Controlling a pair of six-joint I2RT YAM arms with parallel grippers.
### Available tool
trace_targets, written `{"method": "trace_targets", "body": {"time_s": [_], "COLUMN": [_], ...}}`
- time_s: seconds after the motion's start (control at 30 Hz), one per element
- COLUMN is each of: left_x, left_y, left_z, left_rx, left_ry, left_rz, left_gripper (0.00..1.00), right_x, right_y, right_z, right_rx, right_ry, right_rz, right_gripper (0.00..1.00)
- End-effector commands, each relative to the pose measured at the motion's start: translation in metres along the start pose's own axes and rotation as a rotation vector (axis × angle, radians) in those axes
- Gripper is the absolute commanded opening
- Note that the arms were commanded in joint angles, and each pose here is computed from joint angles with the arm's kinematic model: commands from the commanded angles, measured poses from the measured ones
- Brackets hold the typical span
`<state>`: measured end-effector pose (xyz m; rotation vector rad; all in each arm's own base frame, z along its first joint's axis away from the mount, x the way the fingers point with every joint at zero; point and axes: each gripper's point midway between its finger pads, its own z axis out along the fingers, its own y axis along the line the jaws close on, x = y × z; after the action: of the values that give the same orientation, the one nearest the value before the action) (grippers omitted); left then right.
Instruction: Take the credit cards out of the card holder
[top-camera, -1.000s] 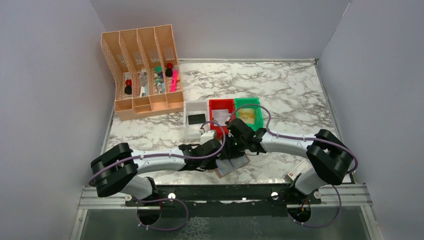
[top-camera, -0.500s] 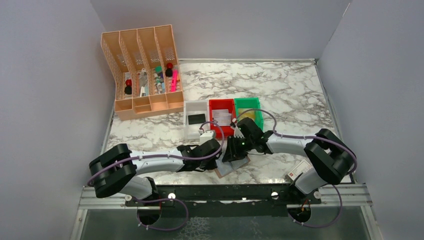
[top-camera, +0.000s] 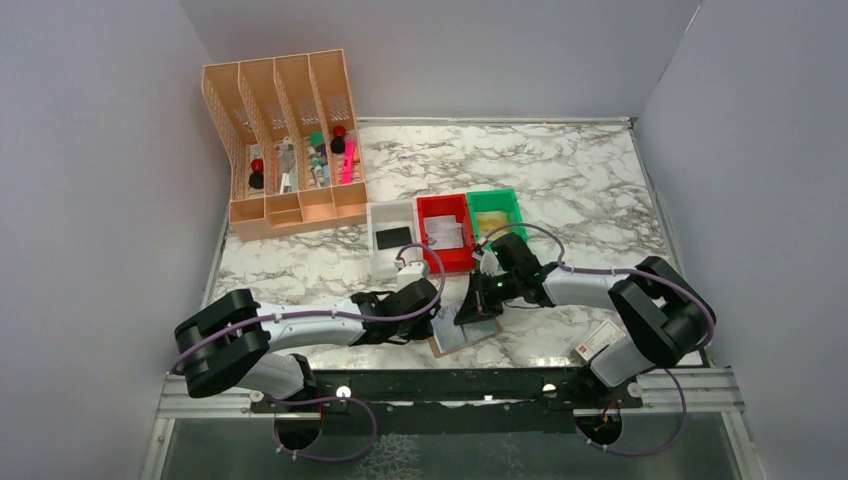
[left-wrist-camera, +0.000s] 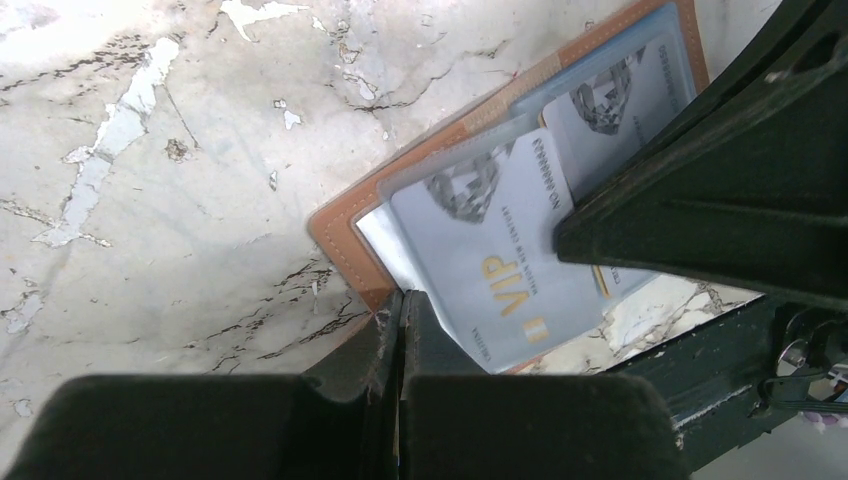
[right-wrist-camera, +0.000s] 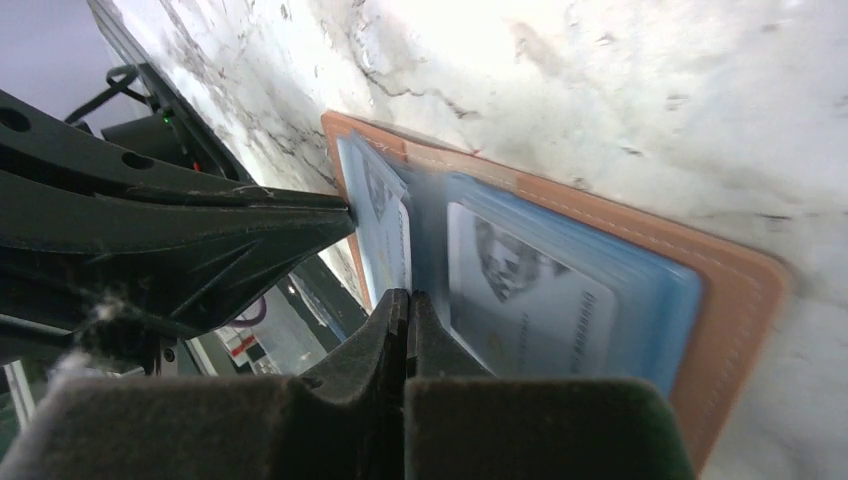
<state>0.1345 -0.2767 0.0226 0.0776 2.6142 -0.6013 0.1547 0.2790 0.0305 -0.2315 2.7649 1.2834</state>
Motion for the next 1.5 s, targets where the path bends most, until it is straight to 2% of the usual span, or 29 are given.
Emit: {"method": "trace_targets", "body": {"time_s": [0.0, 0.17, 0.6, 0.77, 0.97, 1.13, 1.3, 1.37, 1.47], "left_x": [0.021, 0.024, 0.021, 0.018, 0.0, -0.018, -0.042, -0.045, -0.039], "left_y": [0.037, 0.04, 0.037, 0.035, 0.014, -0.005, -0.047, -0.063, -0.071], "left_z": [0.002, 0.005, 0.004, 0.003, -0.004, -0.016, -0.028, -0.027, -0.014], "left_rx": [-0.115, -0.13, -0.125, -0.117, -0.06, 0.004, 0.162, 0.22, 0.225], "left_ry": [0.061, 0.07, 0.062, 0.054, 0.005, -0.051, -0.122, -0.126, -0.077], "left_rz": [0.027, 0.037, 0.041, 0.042, 0.058, 0.057, 0.11, 0.138, 0.179], "left_gripper": [0.0, 0.0, 0.0, 0.0, 0.01, 0.06, 0.13, 0.18, 0.2], "right_x": [-0.01, -0.008, -0.021, -0.021, -0.01, -0.012, -0.019, -0.018, -0.012], "right_y": [0.001, -0.012, -0.042, -0.045, -0.029, -0.041, -0.046, -0.044, -0.043], "right_z": [-0.011, -0.015, -0.032, -0.034, -0.024, -0.028, -0.033, -0.031, -0.027], "right_rx": [-0.042, -0.015, 0.204, 0.219, 0.085, 0.16, 0.206, 0.185, 0.156], "right_ry": [-0.034, -0.034, -0.109, -0.099, -0.048, -0.092, -0.136, -0.13, -0.111], "right_rz": [0.005, 0.022, -0.029, -0.05, -0.025, 0.005, 0.003, 0.006, 0.02], "right_gripper": [0.03, 0.03, 0.04, 0.04, 0.05, 0.07, 0.08, 0.08, 0.08]}}
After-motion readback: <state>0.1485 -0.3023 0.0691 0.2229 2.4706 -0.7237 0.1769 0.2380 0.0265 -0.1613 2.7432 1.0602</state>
